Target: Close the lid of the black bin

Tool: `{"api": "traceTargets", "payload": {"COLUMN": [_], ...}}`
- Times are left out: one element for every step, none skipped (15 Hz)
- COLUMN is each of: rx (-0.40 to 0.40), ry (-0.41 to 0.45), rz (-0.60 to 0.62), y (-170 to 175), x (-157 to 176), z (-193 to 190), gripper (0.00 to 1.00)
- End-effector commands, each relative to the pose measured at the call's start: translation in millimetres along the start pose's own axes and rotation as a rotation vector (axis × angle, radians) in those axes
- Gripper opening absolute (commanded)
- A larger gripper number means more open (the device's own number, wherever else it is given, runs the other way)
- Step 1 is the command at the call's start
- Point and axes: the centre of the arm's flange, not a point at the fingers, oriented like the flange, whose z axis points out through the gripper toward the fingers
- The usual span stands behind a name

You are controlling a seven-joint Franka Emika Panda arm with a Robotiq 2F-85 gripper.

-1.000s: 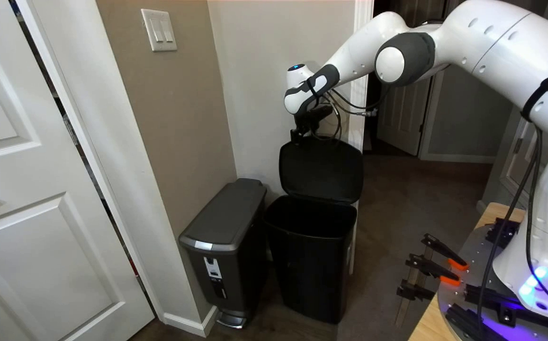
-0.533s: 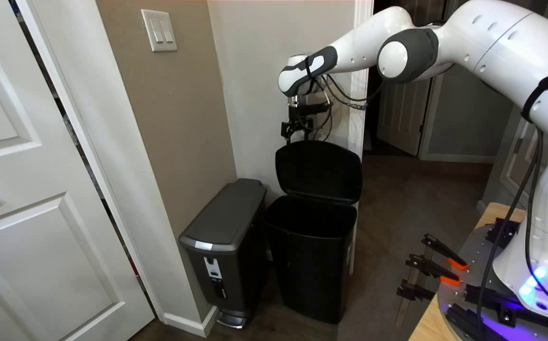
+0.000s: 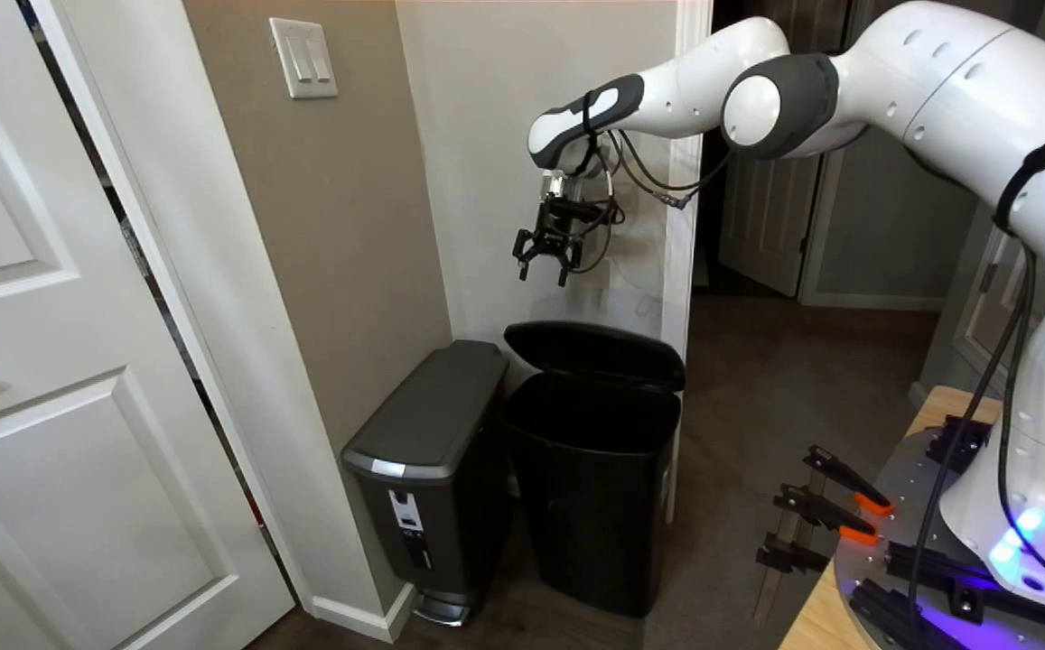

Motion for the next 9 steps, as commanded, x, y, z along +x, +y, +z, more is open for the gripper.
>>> {"api": "traceTargets", "payload": {"rx": [0.191, 0.242, 0.143, 0.175, 0.187, 0.193, 0.196, 0.198, 0.198], "ry": [-0.055, -0.059, -0.050, -0.058, -0.062, -0.063, -0.062, -0.061, -0.060], "rz": [0.014, 0.007, 0.021, 0.024, 0.027, 0.028, 0.028, 0.029, 0.029], "y": [-7.6, -11.1, -11.5, -14.2, -15.1, -15.2, -15.0, -14.6, -14.1], "x": [-1.7, -2.2, -2.9, -3.4, -3.5, -3.5, -3.2, -2.9, -2.7], "z": [22.6, 26.2, 23.1, 27.6, 29.5, 29.3, 28.4, 27.6, 27.2], "gripper": [1.00, 1.00, 1.00, 1.00, 1.00, 1.00, 1.00, 1.00, 1.00]}}
